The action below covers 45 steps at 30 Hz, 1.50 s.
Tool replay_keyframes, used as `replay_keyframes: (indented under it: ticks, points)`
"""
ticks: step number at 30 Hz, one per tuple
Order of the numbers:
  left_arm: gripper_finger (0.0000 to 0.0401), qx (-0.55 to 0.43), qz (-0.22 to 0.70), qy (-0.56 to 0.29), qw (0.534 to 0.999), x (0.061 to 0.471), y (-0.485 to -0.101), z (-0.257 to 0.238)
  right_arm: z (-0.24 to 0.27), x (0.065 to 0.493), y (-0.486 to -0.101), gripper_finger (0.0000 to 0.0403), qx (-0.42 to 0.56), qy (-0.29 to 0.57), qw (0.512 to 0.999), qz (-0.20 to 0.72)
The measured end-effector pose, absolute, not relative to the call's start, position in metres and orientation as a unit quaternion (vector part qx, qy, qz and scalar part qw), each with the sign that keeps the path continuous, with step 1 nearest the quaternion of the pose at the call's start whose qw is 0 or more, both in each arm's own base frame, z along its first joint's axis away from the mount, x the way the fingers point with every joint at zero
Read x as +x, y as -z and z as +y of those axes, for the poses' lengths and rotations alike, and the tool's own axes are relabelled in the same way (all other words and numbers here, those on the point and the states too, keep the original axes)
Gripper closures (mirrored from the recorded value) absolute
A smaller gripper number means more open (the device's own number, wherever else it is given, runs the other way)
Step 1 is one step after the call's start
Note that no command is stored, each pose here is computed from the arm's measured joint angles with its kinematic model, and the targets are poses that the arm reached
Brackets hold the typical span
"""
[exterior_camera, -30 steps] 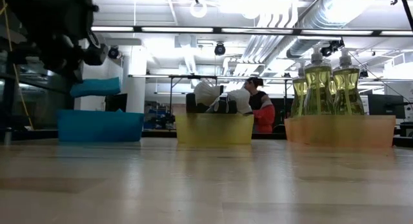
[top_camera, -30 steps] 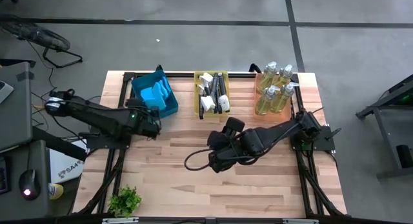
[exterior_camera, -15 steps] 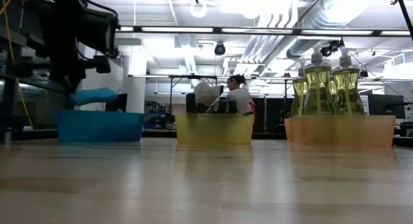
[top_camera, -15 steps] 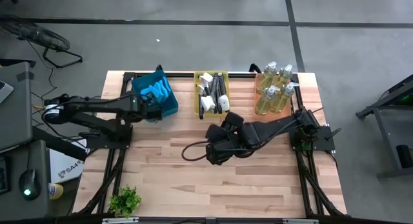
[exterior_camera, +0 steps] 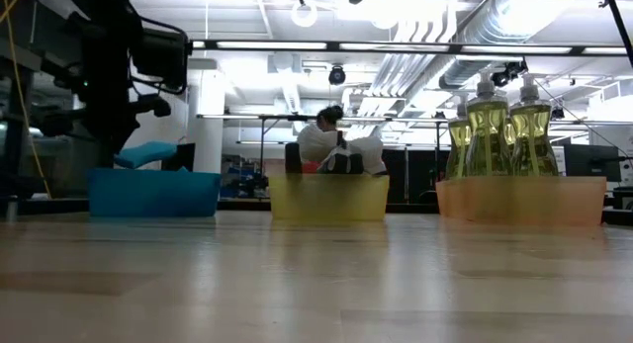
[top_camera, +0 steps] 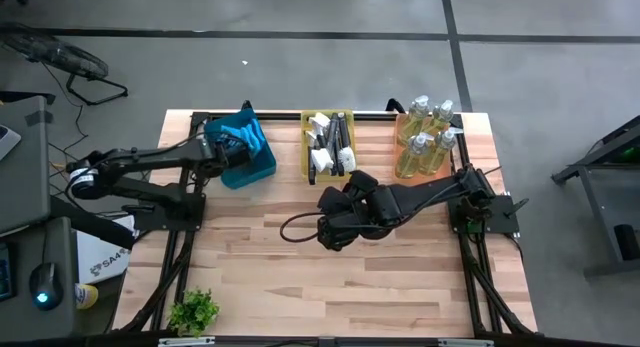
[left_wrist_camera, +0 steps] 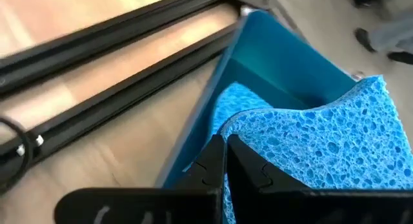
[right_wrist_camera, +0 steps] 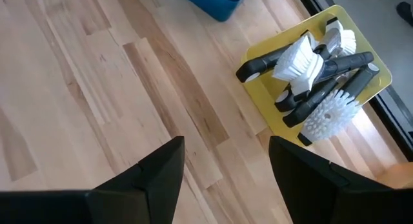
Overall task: Pick & Place Kitchen Sink Supplies
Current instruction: Put the blue dishwashing sponge into the blue bin
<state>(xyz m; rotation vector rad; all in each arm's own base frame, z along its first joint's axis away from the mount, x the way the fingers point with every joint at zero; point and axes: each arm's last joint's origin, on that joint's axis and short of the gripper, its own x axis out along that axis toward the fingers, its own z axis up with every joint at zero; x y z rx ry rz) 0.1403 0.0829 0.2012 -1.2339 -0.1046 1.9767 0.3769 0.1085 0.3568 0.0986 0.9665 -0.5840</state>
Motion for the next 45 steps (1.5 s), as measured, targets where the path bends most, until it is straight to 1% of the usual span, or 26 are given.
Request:
replay_keyframes:
  ticks: [2, 14, 19, 23, 31, 38, 45]
  points:
    - [0.0401, -0.499, -0.052, -0.779, 0.376, 0.139, -0.199, 0.087, 0.109, 0.377, -0.357, 0.0183, 0.05, 0.278, 0.844, 0.457]
    - [0.0401, -0.559, -0.09, -0.758, 0.323, 0.134, -0.178, 0.101, 0.105, 0.378, -0.357, 0.0183, 0.059, 0.286, 0.842, 0.454]
    - [0.0401, -0.567, -0.104, -0.758, 0.304, 0.13, -0.176, 0.106, 0.102, 0.379, -0.357, 0.0183, 0.064, 0.288, 0.84, 0.456]
    - [0.0396, -0.566, -0.106, -0.761, 0.299, 0.129, -0.176, 0.108, 0.101, 0.379, -0.357, 0.0183, 0.067, 0.285, 0.839, 0.458]
    - [0.0365, -0.576, -0.094, -0.756, 0.297, 0.13, -0.176, 0.107, 0.102, 0.379, -0.357, 0.0183, 0.066, 0.284, 0.839, 0.458]
    - [0.0327, -0.577, -0.094, -0.755, 0.297, 0.13, -0.176, 0.107, 0.102, 0.378, -0.356, 0.0183, 0.066, 0.282, 0.838, 0.463]
    - [0.027, -0.563, -0.053, -0.75, 0.345, 0.133, -0.176, 0.109, 0.101, 0.376, -0.355, 0.0183, 0.07, 0.28, 0.829, 0.478]
